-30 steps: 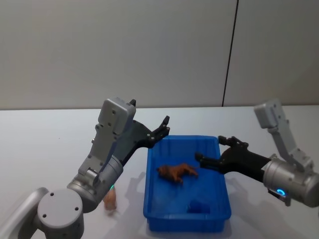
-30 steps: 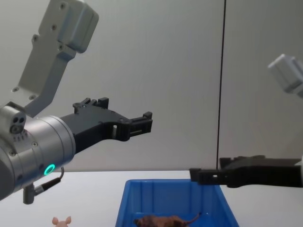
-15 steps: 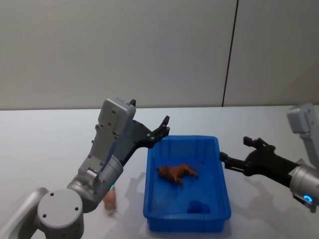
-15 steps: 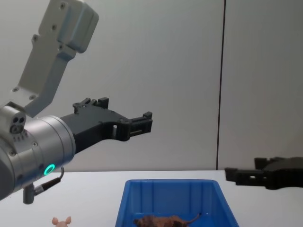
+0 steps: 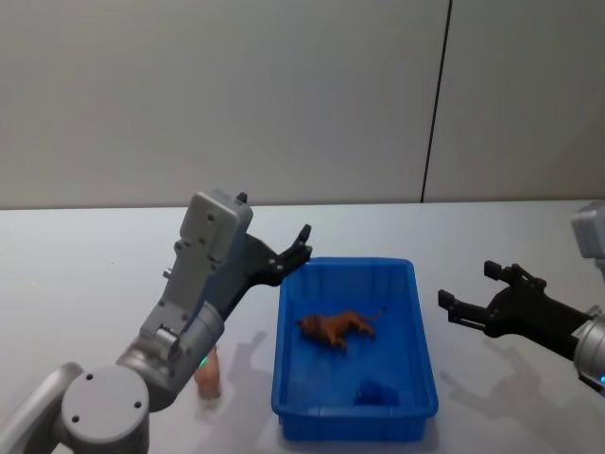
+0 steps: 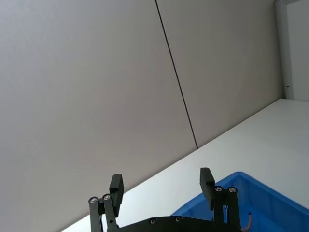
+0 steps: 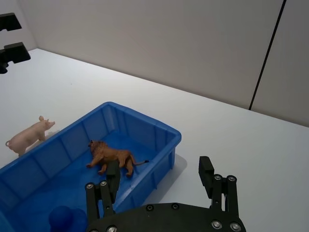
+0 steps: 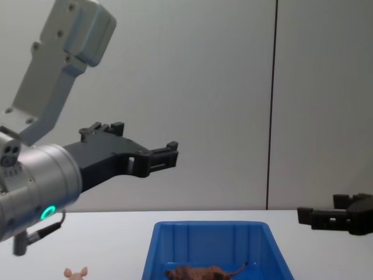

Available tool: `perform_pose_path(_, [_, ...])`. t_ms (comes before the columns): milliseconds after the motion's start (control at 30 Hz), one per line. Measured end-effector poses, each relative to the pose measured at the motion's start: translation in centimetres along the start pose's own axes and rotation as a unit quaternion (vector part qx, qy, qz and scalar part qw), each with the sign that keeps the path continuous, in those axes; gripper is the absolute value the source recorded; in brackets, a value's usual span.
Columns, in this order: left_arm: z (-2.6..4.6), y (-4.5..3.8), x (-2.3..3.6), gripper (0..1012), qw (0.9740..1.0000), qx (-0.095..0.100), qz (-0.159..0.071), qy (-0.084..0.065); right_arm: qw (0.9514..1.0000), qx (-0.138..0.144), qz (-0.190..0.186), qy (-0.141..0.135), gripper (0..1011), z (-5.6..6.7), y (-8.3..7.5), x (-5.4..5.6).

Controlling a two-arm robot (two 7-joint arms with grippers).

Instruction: Pick up the two dolls from the table and place them into the box.

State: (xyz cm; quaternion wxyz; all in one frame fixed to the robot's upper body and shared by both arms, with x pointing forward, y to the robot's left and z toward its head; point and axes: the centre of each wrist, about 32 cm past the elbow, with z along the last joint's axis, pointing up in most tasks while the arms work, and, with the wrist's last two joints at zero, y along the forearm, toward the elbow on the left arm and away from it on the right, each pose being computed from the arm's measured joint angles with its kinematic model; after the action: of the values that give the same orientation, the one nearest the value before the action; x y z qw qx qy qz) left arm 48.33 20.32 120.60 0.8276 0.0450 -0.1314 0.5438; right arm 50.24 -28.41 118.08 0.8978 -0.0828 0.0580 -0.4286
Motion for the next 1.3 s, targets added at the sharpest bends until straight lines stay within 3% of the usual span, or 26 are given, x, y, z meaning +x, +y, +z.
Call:
perform_pose_path(133, [0.07,0.68,0.07,1001,0.9999,0.010,0.011,-0.005,1.0000,0.000,-0.001,0.000,1001,-0.1,-0.2,0.1])
perform_pose_path(400, [0.00,3.49,0.05,1001,0.9976,0.053,0.045,-0.005,1.0000,0.001,-0.004,-0.001,1001,-0.1,-0.5,0.3])
perform_pose_path(433, [0.00,3.49,0.05,1001,0.9976,0.053,0.045,-0.005,1.0000,0.001,-0.004,-0.001,1001,-0.1,-0.5,0.3])
perform_pose_path(633, [-0.54,5.61,-0.26,1001,0.9941,0.089,0.060,0.011,1.0000,0.001,-0.004,-0.001,1001,-0.1,-0.6,0.3])
perform_pose_path(833, [-1.22,6.93,-0.51,1001,0.9907,0.116,0.065,0.029,1.0000,0.001,-0.005,-0.002,1001,-0.2,-0.6,0.4])
perform_pose_path(1033, [-1.84,7.68,-0.67,1001,0.9877,0.136,0.063,0.044,1.0000,0.001,-0.005,-0.002,1001,-0.1,-0.7,0.4])
perform_pose_path(1300, [-2.98,8.04,-0.53,1001,0.9831,0.165,0.056,0.056,1.0000,0.001,-0.005,-0.002,1001,-0.1,-0.7,0.4])
